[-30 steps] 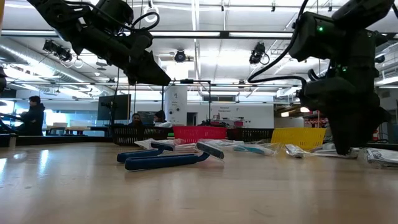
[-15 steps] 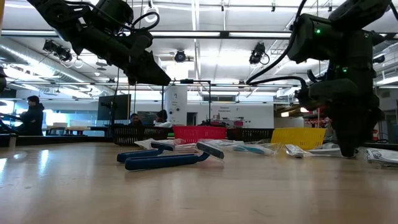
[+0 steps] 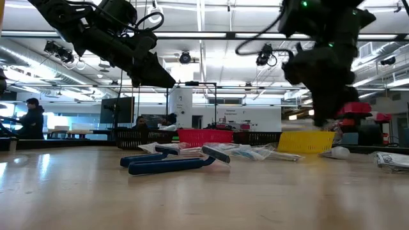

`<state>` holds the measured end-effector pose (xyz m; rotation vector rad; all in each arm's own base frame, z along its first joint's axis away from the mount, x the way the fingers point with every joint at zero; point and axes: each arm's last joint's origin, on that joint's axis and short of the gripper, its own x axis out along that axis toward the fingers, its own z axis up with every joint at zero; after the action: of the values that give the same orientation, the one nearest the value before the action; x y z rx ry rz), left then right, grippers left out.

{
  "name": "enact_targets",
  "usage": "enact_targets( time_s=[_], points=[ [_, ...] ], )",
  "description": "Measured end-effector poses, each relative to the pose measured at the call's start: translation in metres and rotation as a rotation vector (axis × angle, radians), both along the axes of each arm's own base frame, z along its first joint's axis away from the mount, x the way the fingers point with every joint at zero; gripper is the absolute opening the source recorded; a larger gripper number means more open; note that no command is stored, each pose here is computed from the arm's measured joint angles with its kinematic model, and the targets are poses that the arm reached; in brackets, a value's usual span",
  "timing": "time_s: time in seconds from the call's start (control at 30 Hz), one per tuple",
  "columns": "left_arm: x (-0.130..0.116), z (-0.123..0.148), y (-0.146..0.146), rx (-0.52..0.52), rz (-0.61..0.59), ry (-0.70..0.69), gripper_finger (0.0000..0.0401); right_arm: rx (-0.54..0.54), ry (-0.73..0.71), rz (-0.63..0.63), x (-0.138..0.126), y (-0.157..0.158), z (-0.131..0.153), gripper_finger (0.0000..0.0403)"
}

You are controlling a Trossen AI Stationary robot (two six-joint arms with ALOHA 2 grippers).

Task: Pick & Place Travel size toiletries
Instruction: Put the nail cutter into the right black bin

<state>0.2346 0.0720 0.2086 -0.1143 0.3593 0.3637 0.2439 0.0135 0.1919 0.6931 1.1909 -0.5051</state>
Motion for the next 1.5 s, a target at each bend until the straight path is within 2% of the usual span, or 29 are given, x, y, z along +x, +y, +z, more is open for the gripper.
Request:
enact_targets(
  time_s=[0.17, 0.3, 0.43, 0.6, 0.73, 0.87, 1.13, 1.2, 1.5],
  points=[
    [0.000, 0.000, 0.000, 0.001, 0.000, 0.000, 0.0130, -0.165, -0.089, -0.007, 0.007, -0.027, 0.022, 0.0083],
    [0.000, 0.000, 0.000, 0.001, -0.001, 0.000, 0.0130, -0.298, -0.140, -0.007, 0.013, -0.060, 0.031, 0.0083],
    [0.000, 0.000, 0.000, 0.001, -0.001, 0.000, 0.0130, -0.346, -0.207, -0.040, 0.012, -0.097, 0.036, 0.0083],
    [0.000, 0.000, 0.000, 0.001, -0.001, 0.000, 0.0130, -0.416, -0.212, -0.070, 0.005, -0.135, 0.036, 0.0083],
    [0.000, 0.000, 0.000, 0.006, -0.003, 0.002, 0.0130, -0.407, -0.199, -0.071, 0.009, -0.156, 0.021, 0.0083],
    [0.000, 0.000, 0.000, 0.005, -0.002, 0.001, 0.0130, -0.379, -0.150, -0.063, 0.014, -0.169, -0.001, 0.0083],
    [0.000, 0.000, 0.000, 0.005, -0.002, 0.001, 0.0130, -0.323, -0.092, -0.086, 0.012, -0.189, -0.028, 0.0088],
    [0.000, 0.000, 0.000, 0.006, -0.002, 0.002, 0.0130, -0.299, -0.096, -0.055, 0.012, -0.190, -0.032, 0.0098],
    [0.000, 0.000, 0.000, 0.007, -0.002, 0.002, 0.0130, -0.317, -0.086, -0.022, 0.015, -0.193, -0.038, 0.0164]
  ],
)
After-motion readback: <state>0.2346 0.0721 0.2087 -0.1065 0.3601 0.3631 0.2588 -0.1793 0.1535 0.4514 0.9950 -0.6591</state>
